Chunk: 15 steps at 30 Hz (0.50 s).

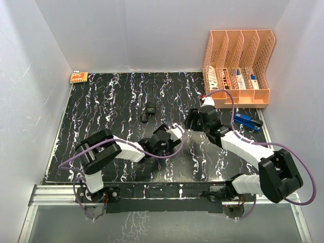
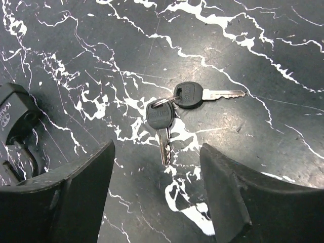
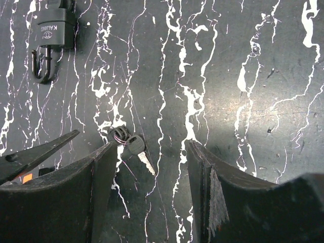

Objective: Unlock with the key

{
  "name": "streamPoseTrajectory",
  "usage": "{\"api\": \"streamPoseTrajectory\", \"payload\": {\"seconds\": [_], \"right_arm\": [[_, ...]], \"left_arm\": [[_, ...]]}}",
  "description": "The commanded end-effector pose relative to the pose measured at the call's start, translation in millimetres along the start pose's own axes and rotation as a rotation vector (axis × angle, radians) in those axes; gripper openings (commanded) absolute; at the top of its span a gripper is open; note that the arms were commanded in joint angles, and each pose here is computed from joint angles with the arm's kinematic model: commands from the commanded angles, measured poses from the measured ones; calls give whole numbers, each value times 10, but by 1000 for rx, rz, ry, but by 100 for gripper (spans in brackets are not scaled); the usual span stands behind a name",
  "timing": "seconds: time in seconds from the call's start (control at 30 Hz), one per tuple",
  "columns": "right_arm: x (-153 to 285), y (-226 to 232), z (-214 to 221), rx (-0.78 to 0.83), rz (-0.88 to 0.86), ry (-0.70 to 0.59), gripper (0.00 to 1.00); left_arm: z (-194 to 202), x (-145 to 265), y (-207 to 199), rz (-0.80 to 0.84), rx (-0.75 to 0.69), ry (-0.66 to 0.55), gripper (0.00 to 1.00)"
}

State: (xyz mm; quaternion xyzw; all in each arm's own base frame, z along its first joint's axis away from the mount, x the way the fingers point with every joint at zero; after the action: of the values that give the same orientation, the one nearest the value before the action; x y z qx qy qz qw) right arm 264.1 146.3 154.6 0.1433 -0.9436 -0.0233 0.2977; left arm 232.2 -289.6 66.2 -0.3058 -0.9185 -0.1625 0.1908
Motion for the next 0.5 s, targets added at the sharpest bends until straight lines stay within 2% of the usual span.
{"api": "streamPoseTrajectory", "payload": {"seconds": [0.0, 0.17, 0.3, 0.47], "right_arm": [[12, 13, -45, 4, -30, -37, 56], [-33, 134, -50, 30, -154, -26, 56], [-127, 271, -2, 71, -217, 18, 55], [-256, 444, 33, 126, -222, 65, 55]], "left_arm": [[-170, 198, 18, 18, 86, -44, 69], [-375, 399, 224, -151, 204, -103, 76], [-554, 543, 354, -174, 350, -132, 78], [-562, 663, 550, -158, 551, -104, 77]]}}
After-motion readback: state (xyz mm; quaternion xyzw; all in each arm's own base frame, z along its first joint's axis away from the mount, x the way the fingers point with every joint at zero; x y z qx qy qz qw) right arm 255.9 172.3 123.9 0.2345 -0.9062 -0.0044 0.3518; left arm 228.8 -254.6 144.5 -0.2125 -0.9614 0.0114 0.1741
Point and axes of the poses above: each gripper's point midway between its finger pads, its own x axis back along the fingers, its own y axis along the line the jaws close on, z = x × y, the point moved 8 cm from there along x, back along the fingers, and after that the axes turned 15 degrees about x, right-handed, at the moved point
